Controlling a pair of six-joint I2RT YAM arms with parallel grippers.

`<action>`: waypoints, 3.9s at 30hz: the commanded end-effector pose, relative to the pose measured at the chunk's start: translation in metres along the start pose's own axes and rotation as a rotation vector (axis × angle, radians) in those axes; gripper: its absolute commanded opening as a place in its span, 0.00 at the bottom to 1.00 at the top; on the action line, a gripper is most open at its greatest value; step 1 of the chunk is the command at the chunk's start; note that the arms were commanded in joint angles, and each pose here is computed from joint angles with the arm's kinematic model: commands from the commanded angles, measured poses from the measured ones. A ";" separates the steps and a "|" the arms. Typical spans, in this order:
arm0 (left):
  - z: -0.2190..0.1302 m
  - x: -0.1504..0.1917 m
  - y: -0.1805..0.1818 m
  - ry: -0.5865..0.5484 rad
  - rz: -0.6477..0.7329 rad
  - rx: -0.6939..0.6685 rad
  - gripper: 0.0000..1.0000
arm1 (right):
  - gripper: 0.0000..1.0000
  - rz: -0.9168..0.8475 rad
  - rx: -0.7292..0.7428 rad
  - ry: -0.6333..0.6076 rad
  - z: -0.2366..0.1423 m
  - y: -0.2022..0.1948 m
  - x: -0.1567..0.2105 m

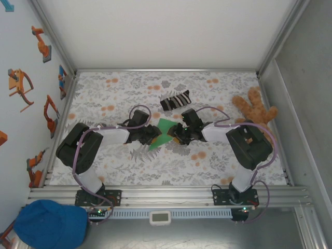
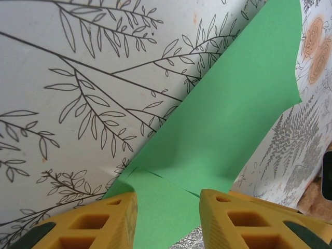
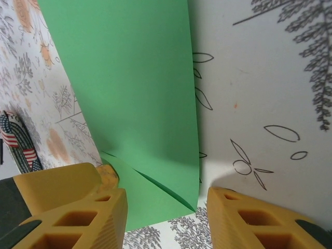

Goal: Fold a paper plane with a square sheet of paper (pick it up from the middle)
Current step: Fold the wing for the fifth time at the center of the table.

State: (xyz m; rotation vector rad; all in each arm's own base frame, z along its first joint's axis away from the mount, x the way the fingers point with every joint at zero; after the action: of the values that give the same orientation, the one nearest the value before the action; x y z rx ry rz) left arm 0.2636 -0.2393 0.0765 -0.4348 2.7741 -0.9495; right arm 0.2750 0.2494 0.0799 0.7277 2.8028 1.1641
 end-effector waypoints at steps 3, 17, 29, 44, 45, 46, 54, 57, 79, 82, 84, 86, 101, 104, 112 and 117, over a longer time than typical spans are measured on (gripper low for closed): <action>0.007 0.007 0.021 0.034 -0.039 -0.088 0.36 | 0.44 0.008 -0.010 0.026 0.006 -0.001 0.004; 0.005 0.008 0.024 0.032 -0.041 -0.101 0.30 | 0.28 -0.026 -0.084 0.017 0.009 0.010 0.001; 0.004 0.008 0.024 0.030 -0.035 -0.107 0.30 | 0.19 0.009 -0.092 -0.047 0.004 0.007 -0.006; -0.014 -0.004 -0.006 -0.015 0.110 -0.018 0.36 | 0.00 0.072 -0.127 -0.090 -0.005 0.008 -0.013; -0.019 -0.006 -0.012 -0.029 0.150 -0.010 0.38 | 0.00 0.075 -0.125 -0.101 -0.008 0.009 -0.013; -0.027 -0.007 -0.020 -0.047 0.201 0.000 0.40 | 0.00 0.074 -0.126 -0.115 -0.012 0.010 -0.014; -0.041 0.018 -0.057 -0.081 0.741 -0.017 0.54 | 0.00 0.116 -0.132 -0.191 -0.037 0.016 -0.021; -0.035 0.025 -0.061 -0.084 0.883 -0.020 0.60 | 0.00 0.146 -0.114 -0.203 -0.044 0.014 -0.024; 0.007 0.046 -0.057 -0.219 1.507 -0.054 0.57 | 0.00 0.217 -0.095 -0.201 -0.063 0.013 -0.031; 0.014 0.049 -0.057 -0.247 1.548 -0.084 0.54 | 0.00 0.224 -0.096 -0.194 -0.062 0.013 -0.031; 0.017 0.048 -0.057 -0.270 1.556 -0.100 0.52 | 0.00 0.228 -0.096 -0.191 -0.062 0.012 -0.031; 0.018 0.046 -0.058 -0.291 1.562 -0.113 0.49 | 0.00 0.229 -0.098 -0.188 -0.062 0.012 -0.031; 0.030 0.049 -0.048 -0.291 1.562 -0.114 0.34 | 0.00 0.250 -0.090 -0.174 -0.060 0.009 -0.032; 0.030 0.050 -0.049 -0.285 1.564 -0.104 0.31 | 0.00 0.252 -0.086 -0.171 -0.059 0.008 -0.032; 0.034 0.053 -0.047 -0.260 1.569 -0.097 0.22 | 0.05 0.254 -0.085 -0.160 -0.058 0.007 -0.031; 0.036 0.054 -0.044 -0.245 1.567 -0.094 0.16 | 0.37 0.235 -0.103 -0.185 -0.065 0.011 -0.031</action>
State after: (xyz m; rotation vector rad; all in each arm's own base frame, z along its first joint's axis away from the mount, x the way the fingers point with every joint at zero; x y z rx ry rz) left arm 0.2358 -0.3104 0.0791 1.2830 1.9349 -0.2516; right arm 0.2903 0.2009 0.1140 1.1381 2.5837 1.1666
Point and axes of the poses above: each hand's point on the last joint's axis, 136 mm out from that joint toward the fingers, its own z axis out along the fingers, its own y axis along the line the jaws close on, x = y × z, the point moved 7 cm from there along -z, back along the fingers, and after that the axes turned 8 degrees about z, right-handed, at the moved point
